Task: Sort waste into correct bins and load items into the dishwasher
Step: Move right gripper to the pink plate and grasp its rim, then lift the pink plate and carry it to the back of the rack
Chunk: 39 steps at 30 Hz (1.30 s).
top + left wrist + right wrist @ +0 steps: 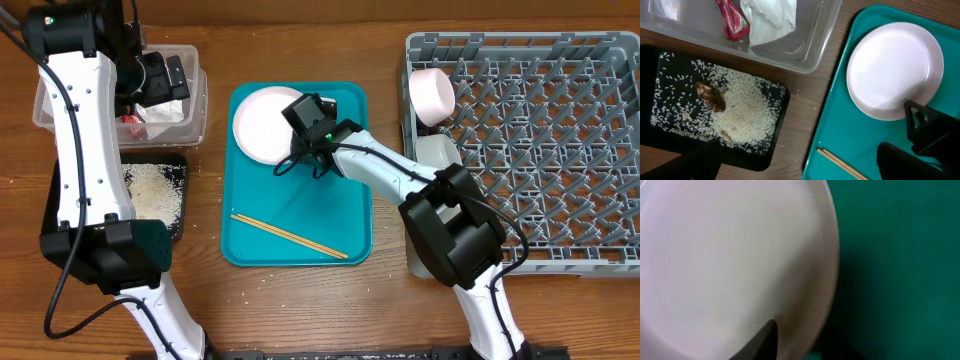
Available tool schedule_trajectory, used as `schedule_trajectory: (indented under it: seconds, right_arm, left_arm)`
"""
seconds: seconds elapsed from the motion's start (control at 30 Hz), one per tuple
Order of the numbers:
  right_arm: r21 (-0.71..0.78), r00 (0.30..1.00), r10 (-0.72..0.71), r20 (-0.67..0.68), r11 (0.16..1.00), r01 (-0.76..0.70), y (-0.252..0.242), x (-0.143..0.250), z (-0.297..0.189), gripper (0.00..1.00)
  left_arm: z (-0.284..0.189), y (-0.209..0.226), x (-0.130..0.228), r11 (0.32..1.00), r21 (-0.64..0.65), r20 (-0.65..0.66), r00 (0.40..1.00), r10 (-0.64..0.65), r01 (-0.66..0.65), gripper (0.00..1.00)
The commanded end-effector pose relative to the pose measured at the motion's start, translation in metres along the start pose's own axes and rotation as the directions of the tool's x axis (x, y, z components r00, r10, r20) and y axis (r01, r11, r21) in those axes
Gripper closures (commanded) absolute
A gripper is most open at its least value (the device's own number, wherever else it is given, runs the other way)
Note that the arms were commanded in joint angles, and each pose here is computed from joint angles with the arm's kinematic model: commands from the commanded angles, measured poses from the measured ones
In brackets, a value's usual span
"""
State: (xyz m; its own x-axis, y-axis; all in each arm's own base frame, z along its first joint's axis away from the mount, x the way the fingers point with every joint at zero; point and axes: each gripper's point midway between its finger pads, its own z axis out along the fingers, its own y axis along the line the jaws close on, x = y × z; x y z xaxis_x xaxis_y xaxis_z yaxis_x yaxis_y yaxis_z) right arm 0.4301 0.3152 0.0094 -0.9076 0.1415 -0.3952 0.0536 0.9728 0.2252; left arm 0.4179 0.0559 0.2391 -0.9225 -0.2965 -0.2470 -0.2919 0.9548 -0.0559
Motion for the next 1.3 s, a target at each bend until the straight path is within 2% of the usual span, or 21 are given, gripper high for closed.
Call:
schedule_trajectory:
  seconds: [0.0, 0.07, 0.13, 0.23, 0.33, 0.53, 0.63, 0.73, 0.87, 0.97, 1.27]
  right_arm:
    - [0.072, 0.995, 0.029, -0.095, 0.997, -0.022, -0.019, 0.025, 0.014, 0.73]
    - [0.106, 0.991, 0.028, -0.128, 0.994, -0.015, -0.029, 0.032, 0.012, 0.77]
    - [0.136, 0.987, 0.036, -0.16, 0.991, -0.014, -0.038, 0.036, 0.007, 0.96]
    - [0.157, 0.981, 0.037, -0.189, 0.988, -0.007, -0.046, 0.033, -0.005, 0.96]
    - [0.128, 0.985, -0.019, -0.169, 0.991, 0.041, -0.045, 0.01, -0.034, 0.96]
    - [0.125, 0.989, -0.145, 0.031, 0.982, 0.14, -0.05, -0.066, -0.145, 0.96]
    - [0.236, 0.96, -0.197, 0.196, 0.96, 0.149, -0.075, -0.105, -0.217, 0.96]
    - [0.404, 0.901, -0.266, 0.342, 0.908, 0.115, -0.112, -0.135, -0.283, 0.96]
    - [0.666, 0.851, -0.35, 0.392, 0.746, 0.0, -0.174, -0.159, -0.342, 0.96]
    - [0.761, 0.87, -0.363, 0.334, 0.648, -0.022, -0.213, -0.164, -0.348, 0.96]
    - [0.841, 0.936, -0.255, 0.241, 0.536, -0.07, -0.306, -0.179, -0.321, 0.96]
  left_arm:
    - [-0.013, -0.001, -0.001, 1.0, 0.01, 0.034, 0.999, -0.014, 0.014, 0.0]
    - [-0.013, -0.001, -0.001, 1.0, 0.01, 0.034, 0.999, -0.014, 0.014, 0.0]
    - [-0.013, -0.001, -0.001, 1.0, 0.01, 0.034, 0.999, -0.014, 0.014, 0.0]
    - [-0.013, -0.001, -0.001, 1.0, 0.01, 0.034, 0.999, -0.014, 0.014, 0.0]
    - [-0.013, -0.001, -0.001, 1.0, 0.01, 0.034, 0.999, -0.014, 0.014, 0.0]
    - [-0.013, -0.001, -0.001, 1.0, 0.01, 0.034, 0.999, -0.014, 0.014, 0.0]
    - [-0.013, -0.001, -0.001, 1.0, 0.01, 0.034, 0.999, -0.014, 0.014, 0.0]
    - [-0.013, -0.001, -0.001, 1.0, 0.01, 0.034, 0.999, -0.014, 0.014, 0.0]
    - [-0.013, -0.001, -0.001, 1.0, 0.01, 0.034, 0.999, -0.014, 0.014, 0.0]
    - [-0.013, -0.001, -0.001, 1.0, 0.01, 0.034, 0.999, -0.014, 0.014, 0.0]
    - [-0.013, -0.001, -0.001, 1.0, 0.01, 0.034, 0.999, -0.014, 0.014, 0.0]
